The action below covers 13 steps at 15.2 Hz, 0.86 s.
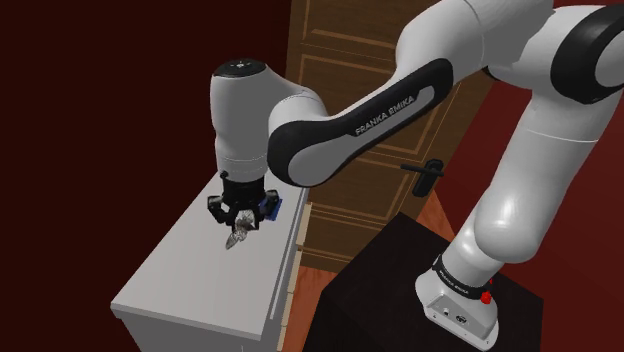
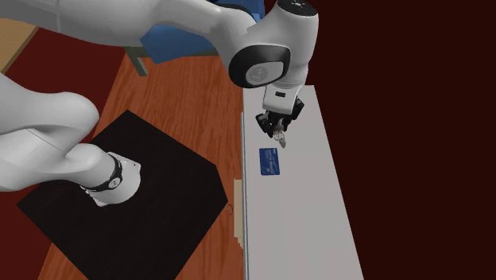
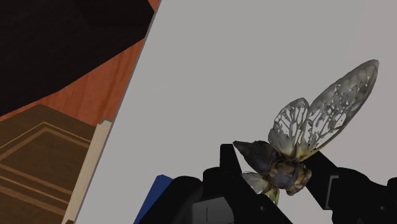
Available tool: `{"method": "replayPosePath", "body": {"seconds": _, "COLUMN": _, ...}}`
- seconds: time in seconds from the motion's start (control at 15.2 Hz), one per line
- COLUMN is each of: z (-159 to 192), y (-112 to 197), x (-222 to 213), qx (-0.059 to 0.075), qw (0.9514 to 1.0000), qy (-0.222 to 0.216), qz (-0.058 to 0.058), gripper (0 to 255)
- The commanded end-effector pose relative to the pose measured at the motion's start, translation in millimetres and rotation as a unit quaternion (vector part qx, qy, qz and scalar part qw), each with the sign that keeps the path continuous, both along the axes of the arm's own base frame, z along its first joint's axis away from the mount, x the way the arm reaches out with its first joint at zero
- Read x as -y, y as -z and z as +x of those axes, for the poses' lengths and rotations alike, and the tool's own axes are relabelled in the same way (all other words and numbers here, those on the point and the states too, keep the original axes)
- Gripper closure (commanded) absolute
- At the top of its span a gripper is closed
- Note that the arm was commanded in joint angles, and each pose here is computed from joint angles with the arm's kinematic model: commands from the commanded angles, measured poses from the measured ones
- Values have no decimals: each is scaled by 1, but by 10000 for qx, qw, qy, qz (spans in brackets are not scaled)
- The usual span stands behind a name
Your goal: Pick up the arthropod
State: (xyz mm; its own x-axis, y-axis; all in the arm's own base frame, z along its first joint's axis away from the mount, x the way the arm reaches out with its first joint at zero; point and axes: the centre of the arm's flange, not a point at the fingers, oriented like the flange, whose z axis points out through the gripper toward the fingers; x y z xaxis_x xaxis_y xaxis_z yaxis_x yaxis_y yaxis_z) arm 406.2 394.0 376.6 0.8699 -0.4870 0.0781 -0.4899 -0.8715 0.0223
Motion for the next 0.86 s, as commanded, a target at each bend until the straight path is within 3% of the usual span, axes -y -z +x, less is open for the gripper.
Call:
{"method": "replayPosePath", "body": {"seconds": 0.0, "z": -1, "y": -9, "x": 0, "qx": -5, "qw": 10000, "qy": 0, "qz": -3, "gripper": 255}}
{"method": "replayPosePath", "body": {"seconds": 0.79, "z": -1, "y": -63, "x": 0, "qx": -5, "qw": 10000, "qy": 0, "qz": -3, "gripper": 255}}
